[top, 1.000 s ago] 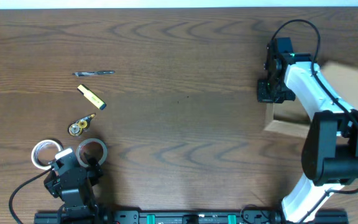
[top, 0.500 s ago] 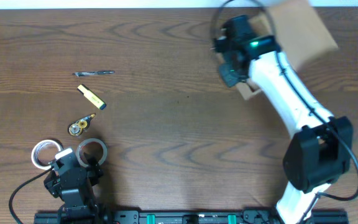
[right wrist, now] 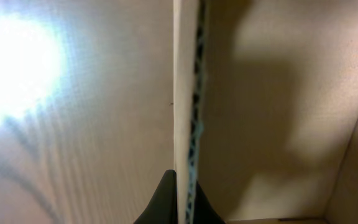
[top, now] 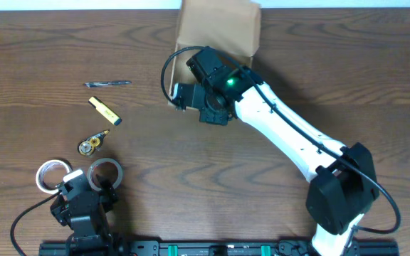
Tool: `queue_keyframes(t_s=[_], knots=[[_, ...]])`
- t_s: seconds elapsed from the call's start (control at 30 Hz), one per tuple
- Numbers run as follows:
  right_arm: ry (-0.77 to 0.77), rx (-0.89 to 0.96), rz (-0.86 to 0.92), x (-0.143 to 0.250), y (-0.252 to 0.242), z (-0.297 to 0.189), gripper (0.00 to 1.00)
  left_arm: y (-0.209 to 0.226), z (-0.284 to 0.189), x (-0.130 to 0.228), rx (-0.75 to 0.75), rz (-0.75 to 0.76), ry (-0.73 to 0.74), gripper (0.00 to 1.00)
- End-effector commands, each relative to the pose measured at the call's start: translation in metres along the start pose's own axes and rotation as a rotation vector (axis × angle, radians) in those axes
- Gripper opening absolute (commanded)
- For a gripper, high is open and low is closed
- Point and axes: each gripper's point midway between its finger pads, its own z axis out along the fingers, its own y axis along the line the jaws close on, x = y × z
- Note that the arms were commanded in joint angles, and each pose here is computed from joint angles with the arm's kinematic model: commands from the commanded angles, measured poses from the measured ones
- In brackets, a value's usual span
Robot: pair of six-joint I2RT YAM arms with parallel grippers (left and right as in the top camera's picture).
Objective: Pack container
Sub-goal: 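Drag the box with the right gripper to the table center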
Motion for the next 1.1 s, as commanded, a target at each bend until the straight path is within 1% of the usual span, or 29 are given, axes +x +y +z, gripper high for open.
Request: queue_keyframes(t_s=[0.0,0.07,0.33,0.43,0.6,0.67,0.7,0.73,0.77,0.93,1.07], knots=[[-0.034,-0.1,-0.102,-0.003,0.017,0.0,0.01,0.0,0.001,0.003,-0.002,0.013,0.006,0.96],[-0.008,-0.187,-0.128,0.005,0.034,0.007,0.01,0.0,0.001,0.003,-0.001,0.013,0.006,0.96],[0.099,-0.311,-0.124,0.026,0.056,0.042,0.01,0.0,0.001,0.003,-0.002,0.013,0.006,0.95],[0.128,-0.344,-0.121,0.032,0.063,0.055,0.01,0.0,0.001,0.003,-0.001,0.013,0.006,0.95],[0.136,-0.352,-0.12,0.033,0.064,0.059,0.02,0.0,0.001,0.003,-0.002,0.013,0.006,0.95],[0.136,-0.353,-0.12,0.034,0.064,0.058,0.44,0.0,0.001,0.003,-0.001,0.013,0.006,0.95],[0.138,-0.354,-0.12,0.034,0.064,0.058,0.56,0.0,0.001,0.003,-0.001,0.013,0.006,0.95],[0.139,-0.355,-0.119,0.034,0.065,0.058,0.73,0.0,0.001,0.003,-0.001,0.013,0.006,0.95],[0.141,-0.356,-0.12,0.035,0.065,0.058,0.99,0.0,0.001,0.003,-0.001,0.013,0.006,0.95],[0.161,-0.335,-0.109,0.037,0.061,0.055,0.99,0.0,0.001,0.003,-0.001,0.013,0.006,0.95],[0.117,-0.279,-0.101,0.025,0.049,0.033,0.99,0.0,0.001,0.003,-0.002,0.013,0.006,0.95]])
